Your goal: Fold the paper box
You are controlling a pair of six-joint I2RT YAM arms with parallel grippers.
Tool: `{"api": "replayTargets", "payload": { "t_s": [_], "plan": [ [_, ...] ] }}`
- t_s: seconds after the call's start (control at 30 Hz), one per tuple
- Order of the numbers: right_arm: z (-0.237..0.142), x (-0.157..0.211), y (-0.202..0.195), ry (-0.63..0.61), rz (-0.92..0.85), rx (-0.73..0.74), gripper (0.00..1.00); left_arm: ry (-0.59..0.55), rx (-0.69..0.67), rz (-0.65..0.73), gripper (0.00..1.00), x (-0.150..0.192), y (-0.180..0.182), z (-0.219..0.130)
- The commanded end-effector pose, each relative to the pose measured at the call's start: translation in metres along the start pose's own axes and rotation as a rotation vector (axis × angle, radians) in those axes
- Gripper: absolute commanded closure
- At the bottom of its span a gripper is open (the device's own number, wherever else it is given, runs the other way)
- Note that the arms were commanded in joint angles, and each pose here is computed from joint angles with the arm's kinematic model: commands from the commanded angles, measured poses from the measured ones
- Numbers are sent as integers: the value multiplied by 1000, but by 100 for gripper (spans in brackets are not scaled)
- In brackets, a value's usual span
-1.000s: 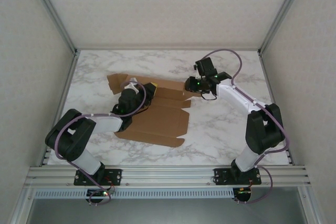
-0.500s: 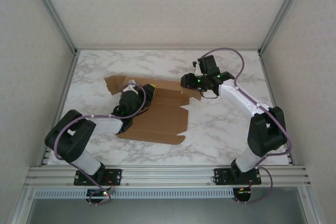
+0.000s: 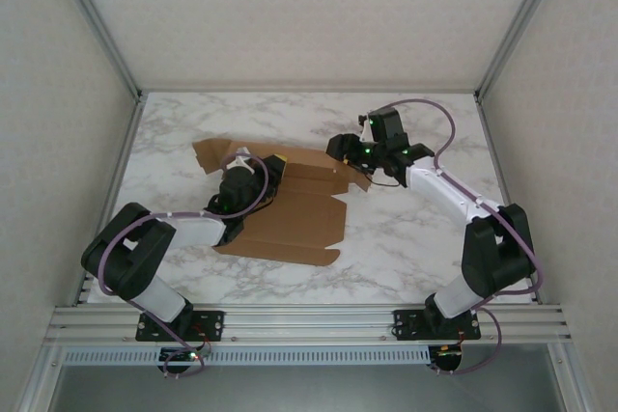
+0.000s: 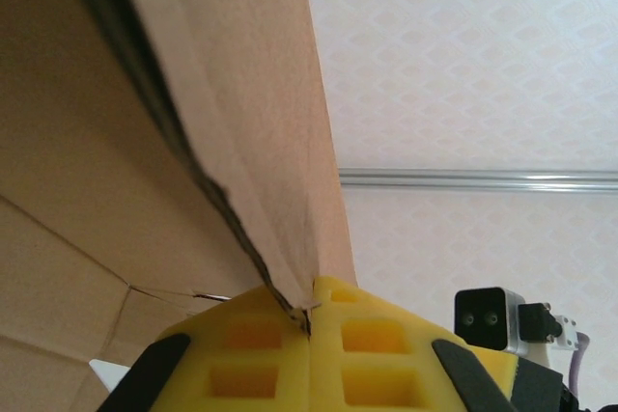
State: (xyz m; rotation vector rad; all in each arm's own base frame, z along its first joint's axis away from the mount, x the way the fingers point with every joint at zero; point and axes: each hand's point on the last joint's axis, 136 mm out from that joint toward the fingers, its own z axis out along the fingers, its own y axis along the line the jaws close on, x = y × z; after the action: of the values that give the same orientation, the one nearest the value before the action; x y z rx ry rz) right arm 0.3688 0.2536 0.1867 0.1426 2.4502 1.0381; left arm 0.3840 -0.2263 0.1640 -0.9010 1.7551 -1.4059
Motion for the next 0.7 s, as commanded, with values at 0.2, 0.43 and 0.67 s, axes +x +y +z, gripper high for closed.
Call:
{"api": "replayTargets", "payload": {
  "t_s": [0.2,0.43,0.67],
  "plan": [
    [10,10,4,40,85,-60,40,-2,-49,-6,100,2,8,-1],
    [13,11,11,-4,183,-128,39,-2,-52,-15,100,2,9,-1],
    [22,1,26,-58,231,-218,41,8,-54,-28,100,5,11,-1]
  ]
}}
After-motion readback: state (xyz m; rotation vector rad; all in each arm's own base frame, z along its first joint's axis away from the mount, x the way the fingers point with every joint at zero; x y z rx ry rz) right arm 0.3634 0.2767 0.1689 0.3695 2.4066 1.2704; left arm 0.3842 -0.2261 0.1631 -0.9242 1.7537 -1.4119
